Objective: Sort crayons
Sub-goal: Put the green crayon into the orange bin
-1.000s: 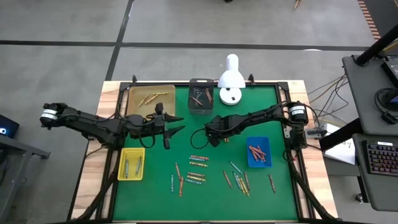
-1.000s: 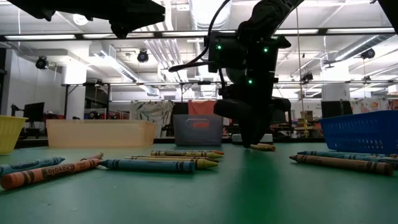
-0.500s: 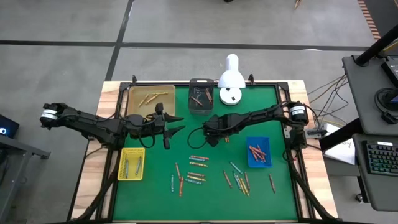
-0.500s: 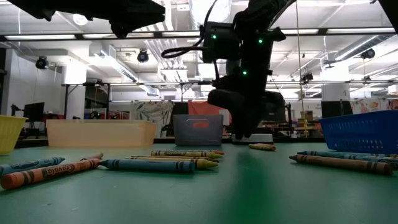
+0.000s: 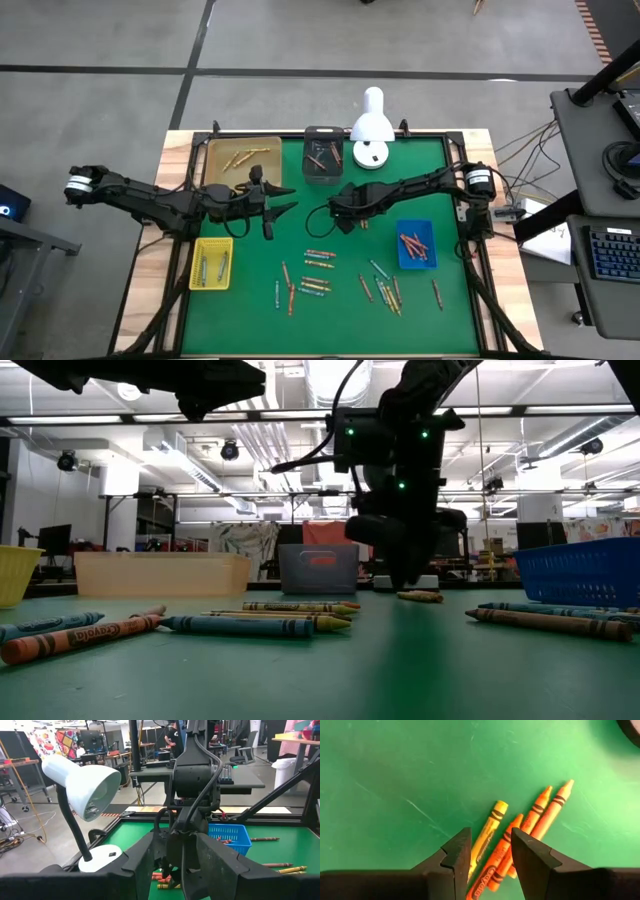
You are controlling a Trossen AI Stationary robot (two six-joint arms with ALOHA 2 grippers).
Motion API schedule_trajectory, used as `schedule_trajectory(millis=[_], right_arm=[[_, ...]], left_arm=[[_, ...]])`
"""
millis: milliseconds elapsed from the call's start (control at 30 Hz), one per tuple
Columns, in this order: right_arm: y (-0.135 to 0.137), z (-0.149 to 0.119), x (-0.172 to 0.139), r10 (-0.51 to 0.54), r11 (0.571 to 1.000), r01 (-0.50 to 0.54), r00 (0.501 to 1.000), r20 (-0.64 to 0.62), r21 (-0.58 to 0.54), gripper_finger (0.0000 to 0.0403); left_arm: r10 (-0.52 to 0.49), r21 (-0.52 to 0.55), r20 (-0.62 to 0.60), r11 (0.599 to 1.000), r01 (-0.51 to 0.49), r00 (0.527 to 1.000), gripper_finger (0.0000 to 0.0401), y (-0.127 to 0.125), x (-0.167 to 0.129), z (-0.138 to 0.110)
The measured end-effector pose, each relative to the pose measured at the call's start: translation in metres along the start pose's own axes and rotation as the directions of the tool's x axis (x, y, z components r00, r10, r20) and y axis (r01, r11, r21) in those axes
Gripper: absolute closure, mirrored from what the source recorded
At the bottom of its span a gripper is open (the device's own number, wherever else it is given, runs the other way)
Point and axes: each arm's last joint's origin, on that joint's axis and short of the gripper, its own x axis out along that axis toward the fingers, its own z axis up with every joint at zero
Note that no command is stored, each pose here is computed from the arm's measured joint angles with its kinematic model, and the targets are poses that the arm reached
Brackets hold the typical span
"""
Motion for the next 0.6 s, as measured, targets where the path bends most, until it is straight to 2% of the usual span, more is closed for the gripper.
schedule_trajectory(millis=[600], right_arm=[[0.002,-0.005,0.015,0.053,0.999,-0.053,0.997,0.049,0.003,0.0281]], left_arm=[[0.0,0.0,0.0,1.0,0.0,1.0,0.027,0.0,0.0,0.0]])
